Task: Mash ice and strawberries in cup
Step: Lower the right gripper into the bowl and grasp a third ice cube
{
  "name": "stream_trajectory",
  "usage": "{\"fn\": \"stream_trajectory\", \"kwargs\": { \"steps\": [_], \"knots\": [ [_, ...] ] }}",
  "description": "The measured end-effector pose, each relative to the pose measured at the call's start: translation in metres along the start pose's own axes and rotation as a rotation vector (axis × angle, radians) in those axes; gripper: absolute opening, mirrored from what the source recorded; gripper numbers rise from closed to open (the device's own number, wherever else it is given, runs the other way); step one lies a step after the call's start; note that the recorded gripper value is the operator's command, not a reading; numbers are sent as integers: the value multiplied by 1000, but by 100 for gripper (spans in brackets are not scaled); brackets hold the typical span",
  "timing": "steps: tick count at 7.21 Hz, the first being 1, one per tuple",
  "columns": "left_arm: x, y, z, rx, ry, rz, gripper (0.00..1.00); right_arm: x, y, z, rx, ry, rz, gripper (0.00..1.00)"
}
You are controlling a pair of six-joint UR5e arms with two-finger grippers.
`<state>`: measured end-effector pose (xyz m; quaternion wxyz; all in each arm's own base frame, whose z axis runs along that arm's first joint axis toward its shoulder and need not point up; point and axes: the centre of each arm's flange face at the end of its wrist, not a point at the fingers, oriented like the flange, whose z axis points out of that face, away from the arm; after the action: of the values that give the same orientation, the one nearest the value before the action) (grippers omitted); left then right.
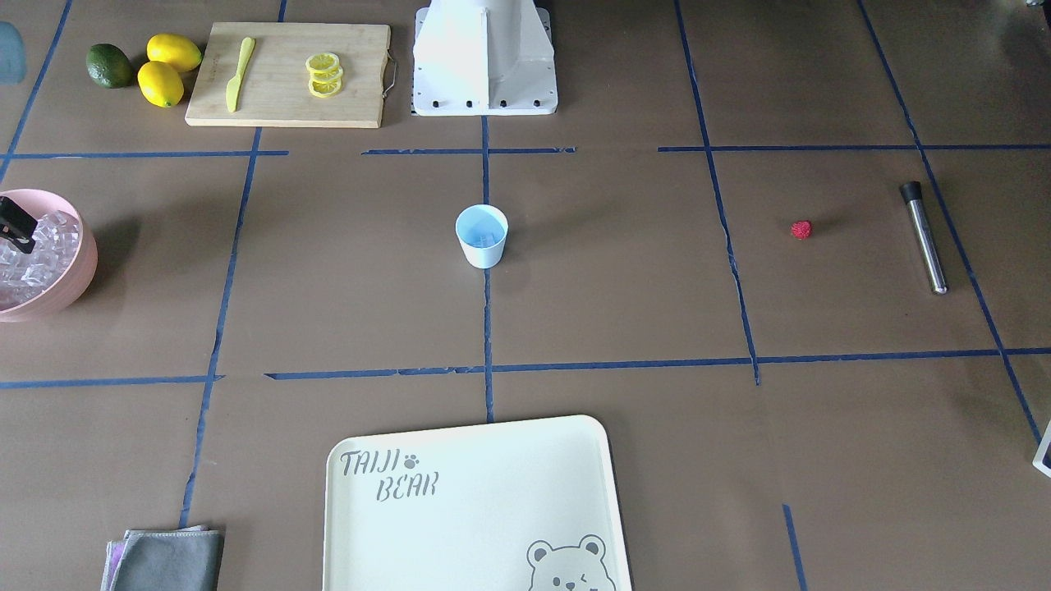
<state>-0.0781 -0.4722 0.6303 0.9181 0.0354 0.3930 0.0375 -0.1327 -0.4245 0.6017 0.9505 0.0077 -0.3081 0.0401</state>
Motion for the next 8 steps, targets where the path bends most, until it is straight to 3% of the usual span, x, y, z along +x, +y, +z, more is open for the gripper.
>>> {"fn": "stream_trajectory", "kwargs": {
  "steps": [1,4,5,7,8],
  "knots": [
    [0,0,0,1,0,1,100,0,1,3,-6,3,-1,83],
    [1,0,-1,2,0,2,100,-2,1,8,-13,7,-10,71],
    [1,0,-1,2,0,2,100,-3,0,9,-14,7,-10,53],
    [1,0,-1,2,1,2,100,-2,-2,12,-16,9,-9,5],
    [1,-1,-1,3,0,3,100,-2,-2,11,-16,8,-10,0]
  ]
}}
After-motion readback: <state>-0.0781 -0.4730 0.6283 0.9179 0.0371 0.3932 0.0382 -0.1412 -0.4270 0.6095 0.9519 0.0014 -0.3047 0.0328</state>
